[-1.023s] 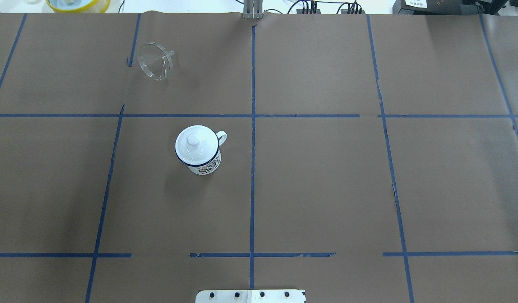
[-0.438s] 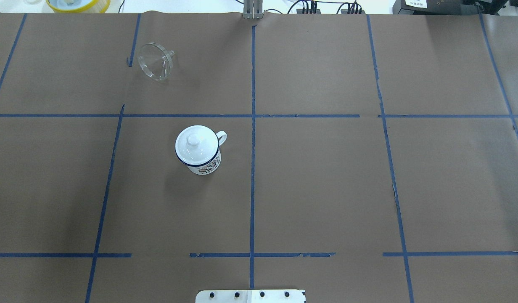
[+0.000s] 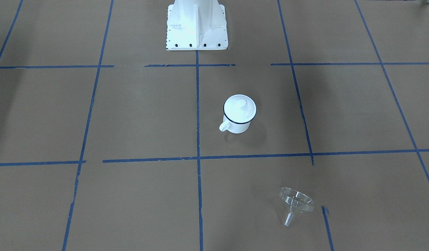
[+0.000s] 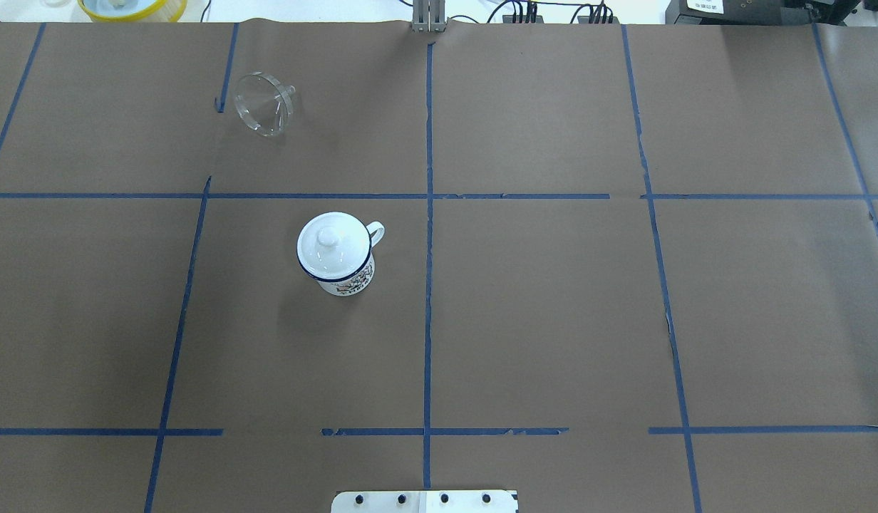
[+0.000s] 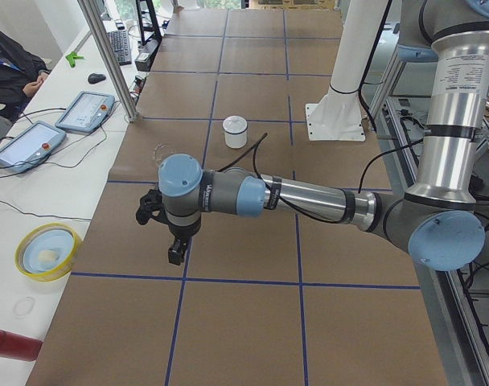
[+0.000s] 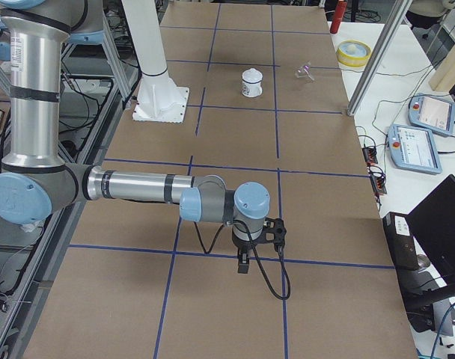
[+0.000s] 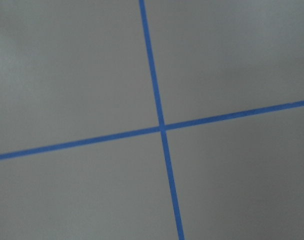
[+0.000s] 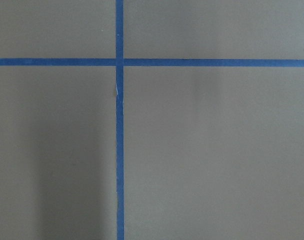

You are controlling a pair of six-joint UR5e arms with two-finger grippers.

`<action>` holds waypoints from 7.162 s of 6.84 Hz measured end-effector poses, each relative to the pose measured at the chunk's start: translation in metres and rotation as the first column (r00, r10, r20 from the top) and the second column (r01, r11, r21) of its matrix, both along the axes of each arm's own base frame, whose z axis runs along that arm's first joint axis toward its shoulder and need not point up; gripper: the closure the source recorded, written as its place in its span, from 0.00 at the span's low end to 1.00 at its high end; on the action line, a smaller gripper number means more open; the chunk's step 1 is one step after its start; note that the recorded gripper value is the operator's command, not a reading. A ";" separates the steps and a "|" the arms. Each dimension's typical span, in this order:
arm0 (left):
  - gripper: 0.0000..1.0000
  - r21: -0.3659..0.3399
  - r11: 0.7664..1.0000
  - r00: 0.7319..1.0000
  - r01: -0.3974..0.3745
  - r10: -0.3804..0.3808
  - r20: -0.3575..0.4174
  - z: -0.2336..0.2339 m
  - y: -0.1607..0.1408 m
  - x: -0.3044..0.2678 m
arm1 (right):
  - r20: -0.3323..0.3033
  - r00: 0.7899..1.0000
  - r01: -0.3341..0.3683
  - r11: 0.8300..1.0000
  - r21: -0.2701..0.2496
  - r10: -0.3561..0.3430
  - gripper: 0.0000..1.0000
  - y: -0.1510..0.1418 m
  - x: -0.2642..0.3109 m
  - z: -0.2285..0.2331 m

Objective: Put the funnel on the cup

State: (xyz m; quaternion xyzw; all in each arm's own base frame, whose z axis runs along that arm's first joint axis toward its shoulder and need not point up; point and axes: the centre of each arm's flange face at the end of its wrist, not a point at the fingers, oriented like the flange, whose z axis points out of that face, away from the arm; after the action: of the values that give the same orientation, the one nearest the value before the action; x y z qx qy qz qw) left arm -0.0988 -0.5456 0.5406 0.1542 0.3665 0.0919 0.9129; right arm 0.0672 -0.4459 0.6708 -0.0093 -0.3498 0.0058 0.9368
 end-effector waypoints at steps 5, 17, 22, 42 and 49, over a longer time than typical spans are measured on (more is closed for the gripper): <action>0.00 0.138 0.976 0.975 0.170 -0.146 -0.169 -0.149 -0.022 0.084 | 0.000 1.000 0.000 1.000 0.000 0.000 0.00 0.000 0.000 0.000; 0.01 -0.438 0.871 0.965 0.221 -0.261 -0.032 -0.353 0.069 0.570 | 0.000 1.000 0.000 1.000 0.000 0.000 0.00 0.000 0.000 0.000; 0.91 -0.436 0.871 0.966 0.225 -0.259 -0.018 -0.344 0.069 0.570 | 0.000 1.000 0.000 1.000 0.000 0.000 0.00 0.000 0.000 0.000; 0.01 -0.216 0.976 0.999 0.033 -0.041 -0.033 -0.153 0.101 0.504 | 0.000 1.000 0.000 1.000 0.000 0.000 0.00 0.000 0.000 0.000; 0.00 -0.301 0.904 0.905 0.305 -0.373 -0.205 -0.236 0.039 0.433 | 0.000 1.000 0.000 1.000 0.000 0.000 0.00 0.000 0.000 0.000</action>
State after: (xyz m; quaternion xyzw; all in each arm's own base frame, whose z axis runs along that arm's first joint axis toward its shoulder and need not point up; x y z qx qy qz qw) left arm 0.3347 -0.5067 0.3048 0.1047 0.4582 -0.1396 0.8716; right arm 0.0671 -0.4459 0.6708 -0.0093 -0.3498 0.0058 0.9368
